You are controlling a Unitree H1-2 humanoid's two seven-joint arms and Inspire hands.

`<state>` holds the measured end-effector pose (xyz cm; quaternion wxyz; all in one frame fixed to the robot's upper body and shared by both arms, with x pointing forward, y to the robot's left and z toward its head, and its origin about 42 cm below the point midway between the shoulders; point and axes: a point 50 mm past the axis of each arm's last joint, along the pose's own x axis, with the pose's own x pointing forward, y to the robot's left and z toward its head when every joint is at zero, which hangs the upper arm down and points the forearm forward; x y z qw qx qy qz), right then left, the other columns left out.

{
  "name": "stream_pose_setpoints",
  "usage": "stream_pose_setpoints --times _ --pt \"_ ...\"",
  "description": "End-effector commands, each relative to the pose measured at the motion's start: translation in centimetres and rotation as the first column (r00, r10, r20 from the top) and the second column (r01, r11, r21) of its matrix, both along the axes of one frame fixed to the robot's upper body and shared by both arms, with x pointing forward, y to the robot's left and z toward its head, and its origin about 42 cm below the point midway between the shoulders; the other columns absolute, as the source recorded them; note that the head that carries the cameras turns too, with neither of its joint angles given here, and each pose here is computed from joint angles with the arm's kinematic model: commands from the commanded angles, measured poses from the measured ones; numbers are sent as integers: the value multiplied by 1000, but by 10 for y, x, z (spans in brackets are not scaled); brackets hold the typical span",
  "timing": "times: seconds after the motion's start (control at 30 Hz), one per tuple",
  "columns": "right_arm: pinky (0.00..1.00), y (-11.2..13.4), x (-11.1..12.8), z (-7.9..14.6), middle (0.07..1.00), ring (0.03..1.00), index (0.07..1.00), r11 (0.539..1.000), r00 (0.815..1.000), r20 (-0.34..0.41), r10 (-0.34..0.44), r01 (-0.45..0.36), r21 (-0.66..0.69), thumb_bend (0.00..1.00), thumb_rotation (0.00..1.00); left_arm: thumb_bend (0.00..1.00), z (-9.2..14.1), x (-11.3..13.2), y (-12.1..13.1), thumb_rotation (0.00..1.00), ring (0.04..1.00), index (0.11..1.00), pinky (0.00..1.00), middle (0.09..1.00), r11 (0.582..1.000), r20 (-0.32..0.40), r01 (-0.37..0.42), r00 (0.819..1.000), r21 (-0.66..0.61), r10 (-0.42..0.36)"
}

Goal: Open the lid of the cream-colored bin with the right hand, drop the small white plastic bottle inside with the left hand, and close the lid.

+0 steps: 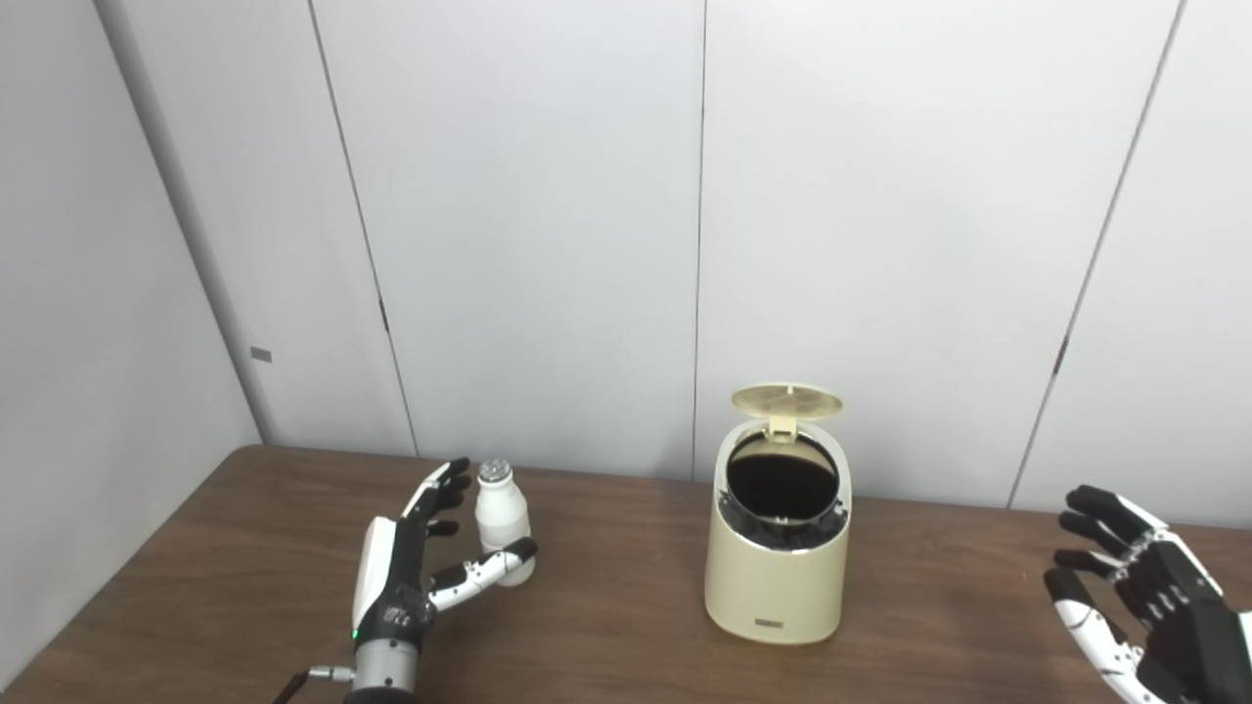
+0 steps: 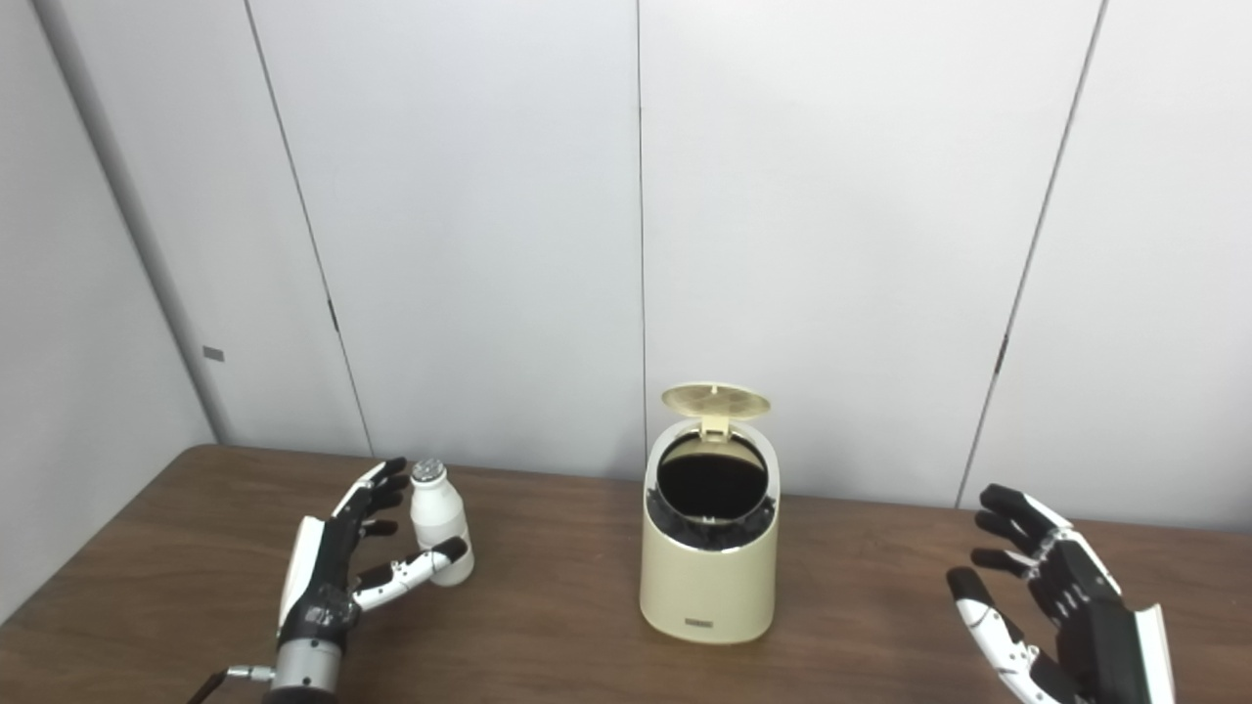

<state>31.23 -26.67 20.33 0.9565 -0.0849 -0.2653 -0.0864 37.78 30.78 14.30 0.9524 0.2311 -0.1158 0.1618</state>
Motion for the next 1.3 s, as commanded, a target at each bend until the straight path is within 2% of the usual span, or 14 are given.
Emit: stream_pose_setpoints --times 0.0,0.23,0.33,0.57,0.77,0.8,0.83,0.9,0.93,0.97,1.0,1.07,1.27 --pt "642 0 2 18 782 763 751 1000 998 69 7 -7 -5 249 341 1000 23 16 1 349 832 874 759 838 1000 56 7 998 27 -9" --pt "624 1 1 18 768 745 741 1000 998 64 -3 4 -6 264 341 1000 18 24 -2 362 853 887 812 839 1000 14 21 1000 15 -21" --pt "625 2 0 18 774 750 743 1000 998 59 8 -8 8 261 351 1000 18 26 -5 349 842 881 790 834 1000 4 21 1000 11 -21" --pt "642 5 -2 20 794 771 749 999 997 63 35 -37 25 283 376 1000 22 34 -11 278 845 885 779 835 1000 -83 19 996 21 -17" --pt "665 7 -3 20 811 791 758 998 997 65 49 -51 32 279 394 1000 24 41 -16 214 799 845 721 794 999 -58 -26 998 30 28" --pt "664 7 -3 20 810 790 758 998 997 66 49 -52 34 279 391 995 25 42 -18 174 758 795 686 747 999 -34 -45 998 15 45" --pt "661 7 -3 20 807 788 756 998 997 66 49 -52 35 274 384 973 25 42 -19 116 691 720 625 678 998 -17 -58 998 3 58" --pt "658 6 -3 20 804 785 754 998 997 66 48 -50 36 269 375 937 25 42 -21 49 613 643 550 607 996 42 -86 995 -27 87" --pt "657 6 -3 20 804 785 753 998 997 66 48 -50 36 268 370 735 24 43 -22 25 541 580 477 541 994 70 -107 991 -38 110" --pt "658 6 -3 20 804 785 752 998 997 66 48 -51 36 265 365 600 24 43 -23 10 483 540 411 501 991 94 -124 987 -51 128" --pt "658 6 -3 20 803 785 752 998 997 66 48 -50 37 263 360 554 24 43 -23 5 462 523 380 488 988 113 -142 982 -62 148" --pt "635 8 -4 20 789 767 746 998 997 67 46 -49 36 267 333 515 25 42 -23 0 443 504 341 478 983 132 -170 975 -69 177" --pt "617 10 -5 21 779 755 739 998 997 58 46 -49 41 265 310 505 27 42 -23 0 431 504 316 471 977 139 -201 968 -73 210"
